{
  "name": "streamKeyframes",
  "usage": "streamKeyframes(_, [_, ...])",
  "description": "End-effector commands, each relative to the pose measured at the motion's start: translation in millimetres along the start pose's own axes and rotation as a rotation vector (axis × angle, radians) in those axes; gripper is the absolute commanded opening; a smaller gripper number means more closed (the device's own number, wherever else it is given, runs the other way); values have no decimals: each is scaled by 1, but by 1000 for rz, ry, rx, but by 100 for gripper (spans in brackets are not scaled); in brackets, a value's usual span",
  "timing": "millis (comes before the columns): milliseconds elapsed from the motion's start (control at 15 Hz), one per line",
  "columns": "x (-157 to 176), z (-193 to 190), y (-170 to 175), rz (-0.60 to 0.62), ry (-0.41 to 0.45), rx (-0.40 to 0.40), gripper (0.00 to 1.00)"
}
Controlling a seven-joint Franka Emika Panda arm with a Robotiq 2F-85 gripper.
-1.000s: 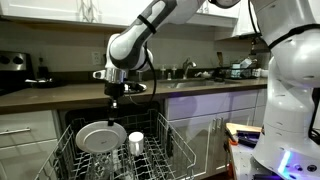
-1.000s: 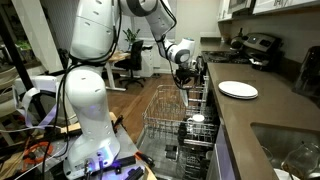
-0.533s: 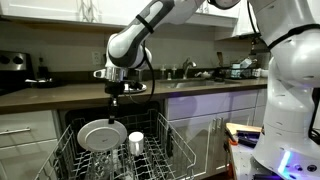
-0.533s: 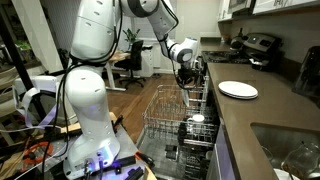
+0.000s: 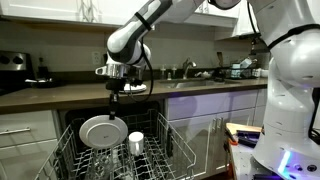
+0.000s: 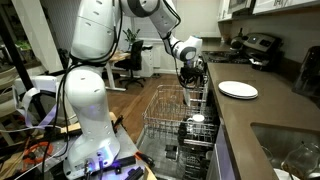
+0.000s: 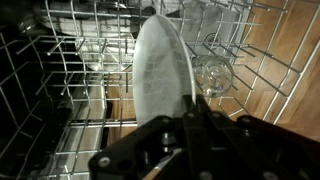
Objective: Put the plate on the left into the dishwasher
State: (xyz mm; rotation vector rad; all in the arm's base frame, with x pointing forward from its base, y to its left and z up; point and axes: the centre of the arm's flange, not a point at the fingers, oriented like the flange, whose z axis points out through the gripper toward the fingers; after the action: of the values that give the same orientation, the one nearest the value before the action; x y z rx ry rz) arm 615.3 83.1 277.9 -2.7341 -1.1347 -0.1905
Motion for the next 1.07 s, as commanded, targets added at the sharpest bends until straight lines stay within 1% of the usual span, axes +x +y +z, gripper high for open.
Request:
streamKeyframes(0, [5, -6, 12, -8, 33, 48, 4])
streamKeyframes(133, [8, -1, 14, -11, 40, 53, 4])
streamKeyframes(200, [1, 3, 5, 7, 16, 24, 5])
streamKeyframes(467, [2, 9, 8, 8, 15, 31, 5])
streamKeyframes(1000, [3, 9, 8, 8, 15, 30, 5])
